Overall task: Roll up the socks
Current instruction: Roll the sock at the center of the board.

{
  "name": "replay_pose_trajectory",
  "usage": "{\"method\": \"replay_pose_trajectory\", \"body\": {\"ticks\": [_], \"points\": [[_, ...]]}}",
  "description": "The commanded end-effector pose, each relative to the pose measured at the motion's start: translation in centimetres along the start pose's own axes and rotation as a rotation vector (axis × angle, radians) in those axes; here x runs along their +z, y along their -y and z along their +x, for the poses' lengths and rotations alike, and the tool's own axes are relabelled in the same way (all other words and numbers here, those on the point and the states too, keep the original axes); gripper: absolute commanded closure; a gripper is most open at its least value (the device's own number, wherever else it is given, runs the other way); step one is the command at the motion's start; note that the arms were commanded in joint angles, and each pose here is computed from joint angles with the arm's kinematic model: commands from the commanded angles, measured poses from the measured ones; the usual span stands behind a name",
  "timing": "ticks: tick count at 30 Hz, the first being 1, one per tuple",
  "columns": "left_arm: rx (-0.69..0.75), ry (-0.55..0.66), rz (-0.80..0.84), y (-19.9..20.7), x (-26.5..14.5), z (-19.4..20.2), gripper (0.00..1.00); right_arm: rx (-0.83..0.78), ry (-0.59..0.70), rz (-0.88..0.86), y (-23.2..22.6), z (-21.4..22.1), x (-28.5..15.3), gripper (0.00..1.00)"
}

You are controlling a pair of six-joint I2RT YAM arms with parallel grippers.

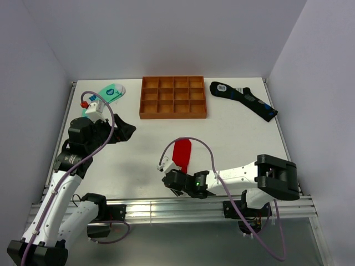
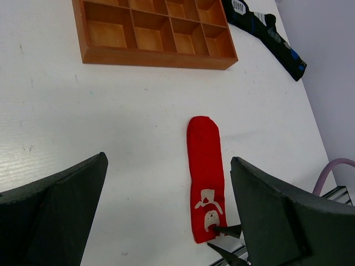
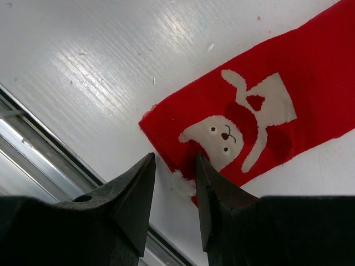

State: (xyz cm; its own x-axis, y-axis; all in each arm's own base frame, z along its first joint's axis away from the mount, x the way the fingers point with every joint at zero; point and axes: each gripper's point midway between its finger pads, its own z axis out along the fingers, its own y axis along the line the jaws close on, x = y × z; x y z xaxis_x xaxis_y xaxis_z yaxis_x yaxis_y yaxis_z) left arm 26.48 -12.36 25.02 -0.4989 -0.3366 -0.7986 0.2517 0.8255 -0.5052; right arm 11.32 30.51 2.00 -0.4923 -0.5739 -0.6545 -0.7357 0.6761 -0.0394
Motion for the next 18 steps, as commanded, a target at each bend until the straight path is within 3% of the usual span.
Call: {"method": "replay_pose_trajectory", "body": {"ticks": [1, 18], "points": [[0.018, 0.012, 0.017, 0.4, 0.1, -0.5, 0.01, -0.013, 0.016, -0.002, -0.4, -1.2, -0.2, 0.58], [0.006, 0.001, 0.020, 0.4, 0.6, -0.3, 0.01, -0.082, -0.032, 0.026, -0.5, -0.9, 1.3, 0.61]]}}
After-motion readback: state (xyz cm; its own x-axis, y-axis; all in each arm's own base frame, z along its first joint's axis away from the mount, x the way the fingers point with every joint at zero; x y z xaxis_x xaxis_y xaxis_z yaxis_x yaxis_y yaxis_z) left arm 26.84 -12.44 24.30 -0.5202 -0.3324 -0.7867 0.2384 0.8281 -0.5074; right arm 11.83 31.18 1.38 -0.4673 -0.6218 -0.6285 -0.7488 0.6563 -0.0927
